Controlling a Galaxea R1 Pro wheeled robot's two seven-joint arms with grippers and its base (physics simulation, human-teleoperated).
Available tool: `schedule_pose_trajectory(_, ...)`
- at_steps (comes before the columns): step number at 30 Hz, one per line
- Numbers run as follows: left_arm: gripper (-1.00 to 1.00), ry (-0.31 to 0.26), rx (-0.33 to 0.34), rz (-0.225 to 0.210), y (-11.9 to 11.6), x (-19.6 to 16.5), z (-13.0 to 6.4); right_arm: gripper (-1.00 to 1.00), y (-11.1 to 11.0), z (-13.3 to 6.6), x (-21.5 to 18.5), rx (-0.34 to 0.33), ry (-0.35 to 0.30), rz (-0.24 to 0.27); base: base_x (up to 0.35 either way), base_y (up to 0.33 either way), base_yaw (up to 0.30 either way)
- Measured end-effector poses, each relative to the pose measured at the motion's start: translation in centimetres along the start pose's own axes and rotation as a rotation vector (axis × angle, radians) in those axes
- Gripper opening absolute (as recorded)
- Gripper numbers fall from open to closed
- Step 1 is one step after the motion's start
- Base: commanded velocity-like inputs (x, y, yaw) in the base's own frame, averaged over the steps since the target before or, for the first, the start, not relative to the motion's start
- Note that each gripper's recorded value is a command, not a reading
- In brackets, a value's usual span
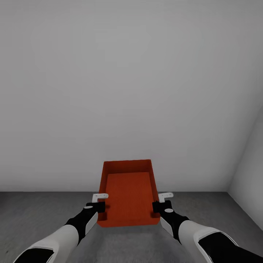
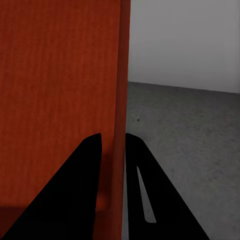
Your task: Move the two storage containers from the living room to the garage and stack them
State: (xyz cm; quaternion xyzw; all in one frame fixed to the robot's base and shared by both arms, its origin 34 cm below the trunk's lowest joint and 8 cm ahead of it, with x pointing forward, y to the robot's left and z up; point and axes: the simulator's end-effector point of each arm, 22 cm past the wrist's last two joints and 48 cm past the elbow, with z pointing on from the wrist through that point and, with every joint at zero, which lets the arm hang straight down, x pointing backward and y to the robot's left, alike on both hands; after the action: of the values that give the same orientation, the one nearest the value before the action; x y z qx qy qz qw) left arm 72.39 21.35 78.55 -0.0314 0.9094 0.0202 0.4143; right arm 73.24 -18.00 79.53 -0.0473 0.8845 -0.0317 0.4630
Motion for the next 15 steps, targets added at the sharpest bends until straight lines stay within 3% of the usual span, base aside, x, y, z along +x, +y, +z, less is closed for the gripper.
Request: schedule_pose_trajectory(15, -1.0, 0.025, -0.002, 0.002, 0.0, 1.3, 0.7, -1.0, 0.2, 0.6, 1.3, -0.002, 0.025, 0.0, 0.0, 0.0, 0.0)
